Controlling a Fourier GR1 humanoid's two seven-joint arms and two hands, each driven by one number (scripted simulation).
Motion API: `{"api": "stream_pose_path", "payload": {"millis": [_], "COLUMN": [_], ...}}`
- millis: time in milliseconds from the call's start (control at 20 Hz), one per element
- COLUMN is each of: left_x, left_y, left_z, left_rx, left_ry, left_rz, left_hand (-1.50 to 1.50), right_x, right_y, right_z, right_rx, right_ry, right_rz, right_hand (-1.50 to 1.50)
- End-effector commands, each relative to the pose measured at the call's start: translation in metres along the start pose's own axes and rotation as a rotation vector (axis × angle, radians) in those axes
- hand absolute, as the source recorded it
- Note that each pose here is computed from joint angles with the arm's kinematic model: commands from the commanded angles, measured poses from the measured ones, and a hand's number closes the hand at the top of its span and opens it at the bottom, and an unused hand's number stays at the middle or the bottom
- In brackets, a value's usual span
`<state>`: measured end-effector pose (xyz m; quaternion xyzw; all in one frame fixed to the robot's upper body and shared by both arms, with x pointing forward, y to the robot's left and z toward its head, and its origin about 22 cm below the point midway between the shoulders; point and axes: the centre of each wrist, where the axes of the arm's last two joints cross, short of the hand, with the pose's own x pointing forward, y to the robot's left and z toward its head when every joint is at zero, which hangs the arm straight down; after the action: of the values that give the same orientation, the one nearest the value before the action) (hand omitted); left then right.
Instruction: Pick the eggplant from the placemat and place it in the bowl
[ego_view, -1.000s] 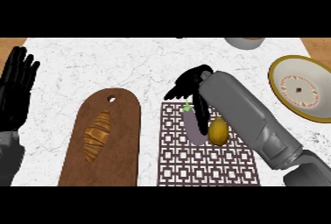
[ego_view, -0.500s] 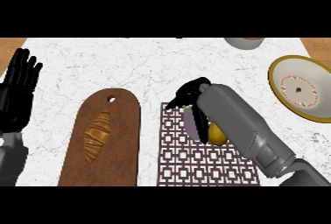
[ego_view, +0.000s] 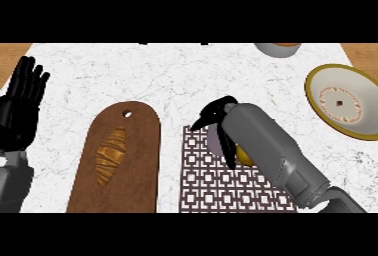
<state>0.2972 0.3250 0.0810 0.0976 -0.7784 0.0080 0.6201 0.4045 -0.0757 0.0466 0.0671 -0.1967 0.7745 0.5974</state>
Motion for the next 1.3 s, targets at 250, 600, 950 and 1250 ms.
{"api": "stream_pose_path", "payload": {"millis": [250, 600, 950, 1250], "left_x": [0.007, 0.004, -0.005, -0.001], "left_y": [-0.001, 0.013, 0.026, 0.038], "left_z": [0.01, 0.0, 0.013, 0.017], "left_rx": [-0.007, 0.009, 0.124, 0.176], "left_ry": [0.009, 0.005, 0.054, 0.032], "left_rz": [-0.009, -0.019, -0.039, -0.036], "left_hand": [0.0, 0.0, 0.0, 0.0], "right_x": [-0.022, -0.015, -0.223, -0.311], "right_y": [0.016, 0.012, 0.037, 0.105], "right_z": [-0.01, -0.015, 0.147, 0.265], "right_rx": [-0.02, -0.098, -0.56, -0.888], "right_ry": [-0.037, -0.077, 0.317, 0.465], "right_rz": [0.017, 0.023, -0.155, -0.212], "right_hand": [1.5, 1.5, 1.5, 1.5]}}
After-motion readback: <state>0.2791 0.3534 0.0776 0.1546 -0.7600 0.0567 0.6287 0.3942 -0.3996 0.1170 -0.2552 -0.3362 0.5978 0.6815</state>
